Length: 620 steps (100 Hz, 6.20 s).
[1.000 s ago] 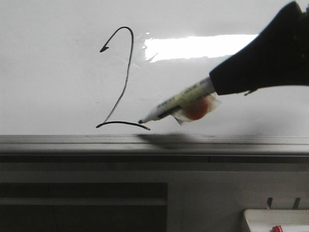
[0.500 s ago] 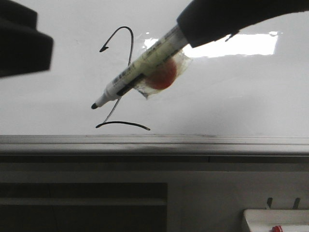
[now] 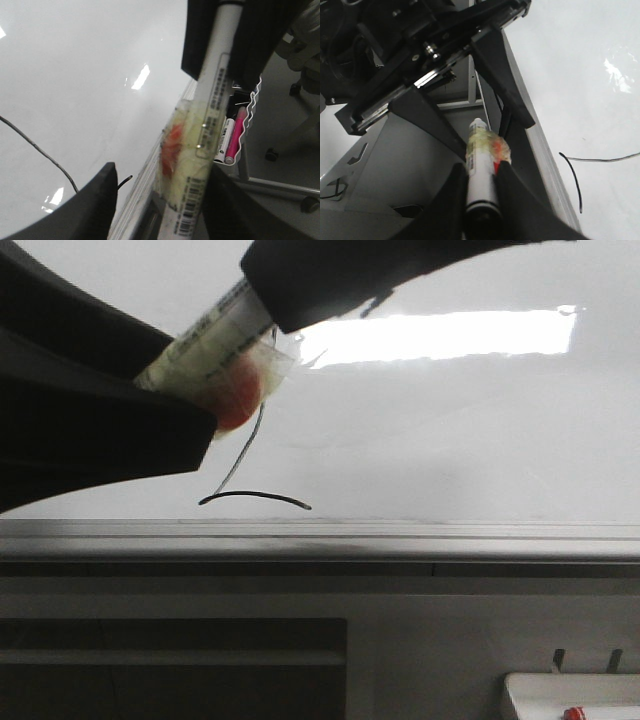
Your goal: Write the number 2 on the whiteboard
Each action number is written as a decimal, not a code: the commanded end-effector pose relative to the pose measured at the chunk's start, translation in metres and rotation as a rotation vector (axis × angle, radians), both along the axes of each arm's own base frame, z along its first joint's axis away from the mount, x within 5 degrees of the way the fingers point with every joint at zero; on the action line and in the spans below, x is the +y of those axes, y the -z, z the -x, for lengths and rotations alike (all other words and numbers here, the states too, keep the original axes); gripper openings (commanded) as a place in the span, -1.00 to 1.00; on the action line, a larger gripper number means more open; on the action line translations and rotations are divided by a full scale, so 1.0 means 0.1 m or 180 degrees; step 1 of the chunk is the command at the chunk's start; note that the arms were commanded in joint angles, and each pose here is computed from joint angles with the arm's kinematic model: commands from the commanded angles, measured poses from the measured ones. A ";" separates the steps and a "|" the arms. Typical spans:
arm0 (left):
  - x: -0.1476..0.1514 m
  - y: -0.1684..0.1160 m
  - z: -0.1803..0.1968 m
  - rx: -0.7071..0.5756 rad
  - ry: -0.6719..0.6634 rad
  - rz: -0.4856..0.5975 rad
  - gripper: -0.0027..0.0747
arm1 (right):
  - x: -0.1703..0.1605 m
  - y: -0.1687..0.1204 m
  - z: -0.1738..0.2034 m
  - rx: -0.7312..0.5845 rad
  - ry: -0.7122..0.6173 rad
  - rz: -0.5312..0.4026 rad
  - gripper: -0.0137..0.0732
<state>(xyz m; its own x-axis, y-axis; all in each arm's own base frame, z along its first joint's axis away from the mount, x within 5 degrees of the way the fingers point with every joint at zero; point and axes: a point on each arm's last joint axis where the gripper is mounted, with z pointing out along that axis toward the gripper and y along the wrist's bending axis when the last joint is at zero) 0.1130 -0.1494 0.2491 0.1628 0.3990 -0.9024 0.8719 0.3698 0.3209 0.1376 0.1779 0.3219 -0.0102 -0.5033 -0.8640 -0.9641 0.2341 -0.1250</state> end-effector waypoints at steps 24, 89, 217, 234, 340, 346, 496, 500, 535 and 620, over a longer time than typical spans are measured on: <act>-0.05 -0.15 0.01 -0.0090 0.0091 0.0183 -0.17 | 0.00 -0.18 -0.05 -0.0206 0.0160 -0.0206 -0.82; -0.04 -0.13 0.00 -0.0111 0.0065 0.0103 -0.98 | 0.00 -0.17 -0.03 -0.0152 0.0094 -0.0189 -0.82; 0.21 0.25 -0.75 0.2014 -0.2269 0.1752 -0.98 | -0.26 -0.59 -0.19 -0.0944 0.1270 -0.0954 0.40; 0.21 0.24 -0.75 0.1995 -0.2257 0.1780 -0.70 | -0.25 -0.59 -0.18 -0.0924 0.1236 -0.0941 0.40; 0.21 0.15 -0.69 0.1809 -0.2055 0.1665 0.38 | -0.25 -0.59 -0.18 -0.0920 0.1230 -0.0939 0.40; 0.21 0.15 -0.69 0.1818 -0.2062 0.1652 0.38 | -0.25 -0.59 -0.18 -0.0920 0.1230 -0.0939 0.40; 0.61 -0.16 0.29 0.0436 -0.0816 0.1699 -0.98 | -1.38 0.38 0.89 -0.1288 0.1689 -0.1759 -0.84; 0.61 -0.17 0.29 0.0429 -0.0806 0.1710 -0.98 | -1.40 0.43 0.92 -0.1300 0.1683 -0.1781 -0.84; 0.60 -0.21 0.31 0.0359 -0.0707 0.1838 -0.98 | -1.40 0.56 0.94 -0.1266 0.1647 -0.1748 -0.85; 0.76 -0.22 0.31 0.0304 -0.1111 0.1863 -0.98 | -1.40 0.56 0.94 -0.1268 0.1652 -0.1750 -0.85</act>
